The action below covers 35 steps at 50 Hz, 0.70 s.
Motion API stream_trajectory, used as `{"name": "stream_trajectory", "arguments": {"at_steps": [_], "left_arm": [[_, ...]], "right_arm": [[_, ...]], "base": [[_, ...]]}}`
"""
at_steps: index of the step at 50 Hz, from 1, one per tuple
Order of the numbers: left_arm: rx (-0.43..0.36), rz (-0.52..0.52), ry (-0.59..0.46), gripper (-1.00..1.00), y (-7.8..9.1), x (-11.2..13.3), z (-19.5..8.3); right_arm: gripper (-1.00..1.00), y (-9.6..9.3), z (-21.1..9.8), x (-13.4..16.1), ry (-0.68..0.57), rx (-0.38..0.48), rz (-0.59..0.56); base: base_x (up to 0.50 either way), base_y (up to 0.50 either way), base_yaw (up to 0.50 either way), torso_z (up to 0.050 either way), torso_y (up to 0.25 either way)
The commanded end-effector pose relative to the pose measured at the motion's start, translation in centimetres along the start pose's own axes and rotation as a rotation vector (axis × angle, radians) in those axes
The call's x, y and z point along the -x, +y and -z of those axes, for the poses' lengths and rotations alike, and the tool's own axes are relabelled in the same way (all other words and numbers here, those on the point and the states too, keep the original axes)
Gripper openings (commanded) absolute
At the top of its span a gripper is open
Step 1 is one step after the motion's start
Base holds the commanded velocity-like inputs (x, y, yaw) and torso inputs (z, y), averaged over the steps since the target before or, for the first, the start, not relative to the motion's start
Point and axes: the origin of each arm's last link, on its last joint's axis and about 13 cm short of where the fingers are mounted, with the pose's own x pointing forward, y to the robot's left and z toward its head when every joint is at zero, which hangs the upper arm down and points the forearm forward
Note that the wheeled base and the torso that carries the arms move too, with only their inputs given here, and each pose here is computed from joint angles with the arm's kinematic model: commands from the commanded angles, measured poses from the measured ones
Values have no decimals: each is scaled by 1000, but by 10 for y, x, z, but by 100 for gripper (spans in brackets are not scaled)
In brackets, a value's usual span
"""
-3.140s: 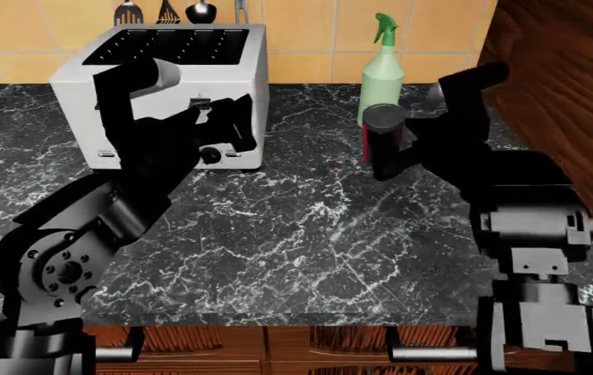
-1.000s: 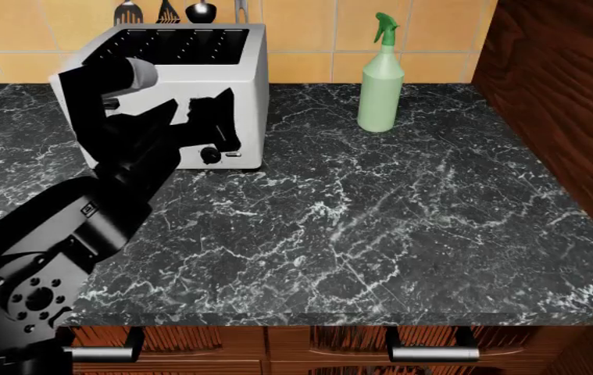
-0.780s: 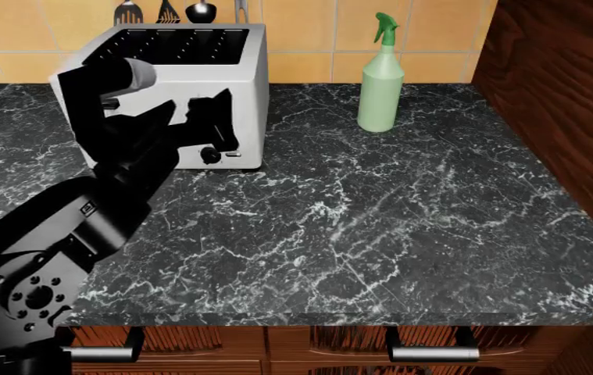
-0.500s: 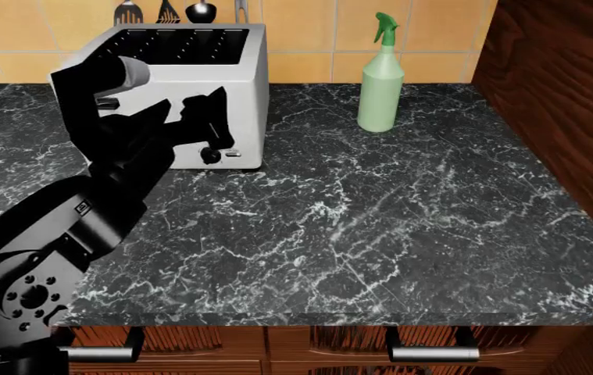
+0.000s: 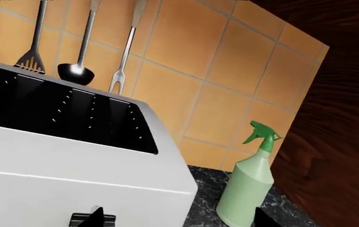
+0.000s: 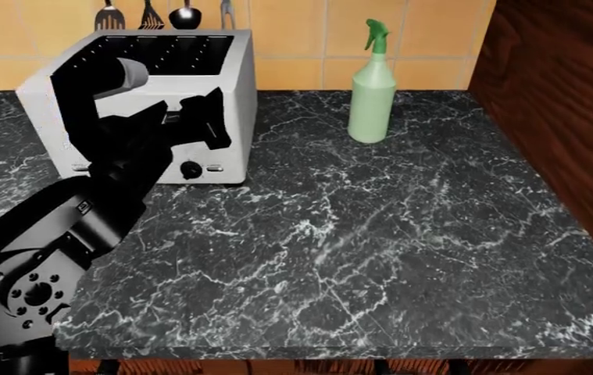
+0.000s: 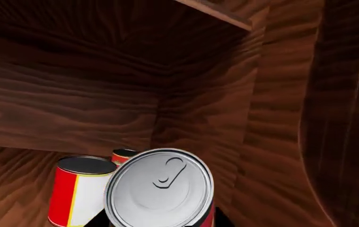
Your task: Pick the cans from the counter and place them in their designated side in the cabinet.
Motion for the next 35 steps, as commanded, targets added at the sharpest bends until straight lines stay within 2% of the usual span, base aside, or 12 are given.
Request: {"name": "stream_trajectory", "arguments": {"at_steps": [1, 10, 17, 21, 25, 30, 35], "left_arm": [[0, -2, 1, 100, 1, 0, 1], [1, -4, 2, 100, 2, -1, 1], [2, -6, 4, 100, 3, -1, 2], [1, -5, 5, 100, 3, -2, 3], [0, -6, 6, 100, 3, -2, 3], [-1, -7, 9, 100, 3, -3, 4], [-2, -7, 11, 100, 2, -4, 5]], "right_arm": [[-100, 4, -8, 1, -54, 66, 0], [-100, 6, -8, -2, -78, 69, -8], [-100, -4, -17, 3, -153, 107, 154], [-100, -8, -17, 4, -162, 108, 178], [-100, -8, -16, 3, -158, 109, 177], [-100, -8, -13, 1, -135, 101, 164], [-100, -3, -7, -4, -112, 69, 90]], "base": [[0, 0, 0, 0, 10], [0, 0, 0, 0, 0], [471, 40, 0, 2, 0], [9, 0, -3, 0, 0], [17, -2, -10, 2, 0], [-11, -363, 0, 0, -6], [16, 0, -6, 2, -4]]}}
